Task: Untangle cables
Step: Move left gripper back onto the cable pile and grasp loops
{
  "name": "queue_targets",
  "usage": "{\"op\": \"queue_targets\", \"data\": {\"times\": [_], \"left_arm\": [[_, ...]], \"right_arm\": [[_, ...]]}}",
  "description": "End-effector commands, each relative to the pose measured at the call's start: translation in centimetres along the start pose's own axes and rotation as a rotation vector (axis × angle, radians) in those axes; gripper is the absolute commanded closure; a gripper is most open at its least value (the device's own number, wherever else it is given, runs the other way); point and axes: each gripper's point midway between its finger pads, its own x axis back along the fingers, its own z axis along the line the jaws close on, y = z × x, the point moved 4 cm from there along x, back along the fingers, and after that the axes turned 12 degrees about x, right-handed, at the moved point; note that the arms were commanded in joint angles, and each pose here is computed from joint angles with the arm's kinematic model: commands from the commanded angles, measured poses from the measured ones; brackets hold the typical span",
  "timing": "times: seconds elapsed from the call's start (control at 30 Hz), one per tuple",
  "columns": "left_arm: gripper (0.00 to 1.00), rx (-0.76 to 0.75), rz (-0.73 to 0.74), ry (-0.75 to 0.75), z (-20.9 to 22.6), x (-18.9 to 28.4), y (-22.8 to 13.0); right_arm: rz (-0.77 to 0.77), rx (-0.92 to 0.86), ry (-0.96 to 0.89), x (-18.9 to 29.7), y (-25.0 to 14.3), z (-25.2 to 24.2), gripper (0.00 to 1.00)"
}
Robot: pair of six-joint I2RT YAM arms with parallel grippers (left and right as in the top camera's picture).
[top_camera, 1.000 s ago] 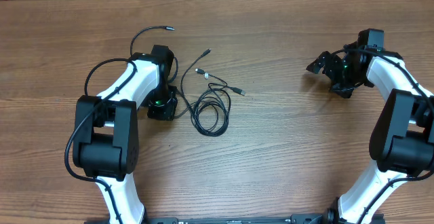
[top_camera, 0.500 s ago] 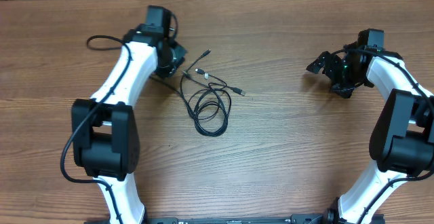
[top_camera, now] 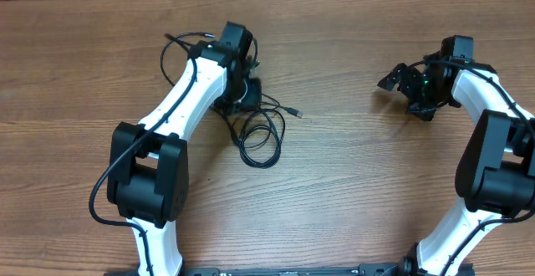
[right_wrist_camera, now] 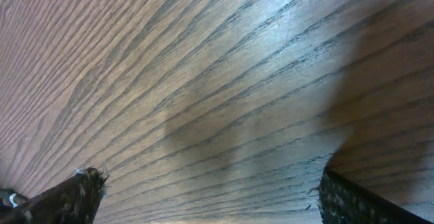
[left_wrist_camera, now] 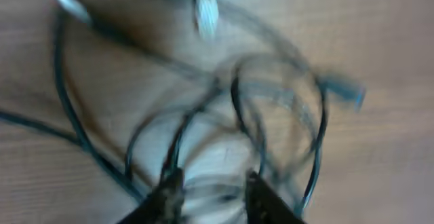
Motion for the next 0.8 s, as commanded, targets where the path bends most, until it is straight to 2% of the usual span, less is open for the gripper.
{"op": "queue_targets", "data": {"times": [0.0, 0.07, 0.2, 0.3, 0.47, 0.6, 0.73, 0.77], "left_arm": [[0.70, -0.350, 0.139, -0.166, -1.4, 0.7, -2.5], [0.63, -0.463, 0.203, -0.231, -1.8, 1.0, -4.0], [0.46, -0.600, 0.243, -0.240, -1.2, 0.6, -5.2], [0.42, -0.636, 0.267, -0.238, -0.7, -0.6, -6.1], [0.45, -0.689, 0.245, -0.231, -0.1, -3.4, -6.8], [0.47, -0.721, 0.194, -0.141, 1.1, -5.1, -6.3], [0.59, -0.724, 0.190, -0.100, 1.8, -5.6, -6.3], [0.59, -0.724, 0.190, -0.100, 1.8, -5.7, -6.3]], "right_arm": [[0.025, -0.007, -0.019, -0.8, -0.7, -0.7, 0.00], [0.026, -0.007, -0.019, -0.8, -0.7, -0.7, 0.00], [0.025, -0.007, -0.019, -0.8, -0.7, -0.7, 0.00], [0.025, -0.007, -0.019, -0.8, -0.7, -0.7, 0.00], [0.026, -0.007, -0.019, -0.8, -0.7, -0.7, 0.00], [0.025, -0.007, -0.019, -0.8, -0.7, -0.7, 0.00], [0.026, -0.007, -0.019, -0.8, -0.7, -0.7, 0.00], [0.026, -0.007, -0.019, -0.8, -0.7, -0.7, 0.00]]}}
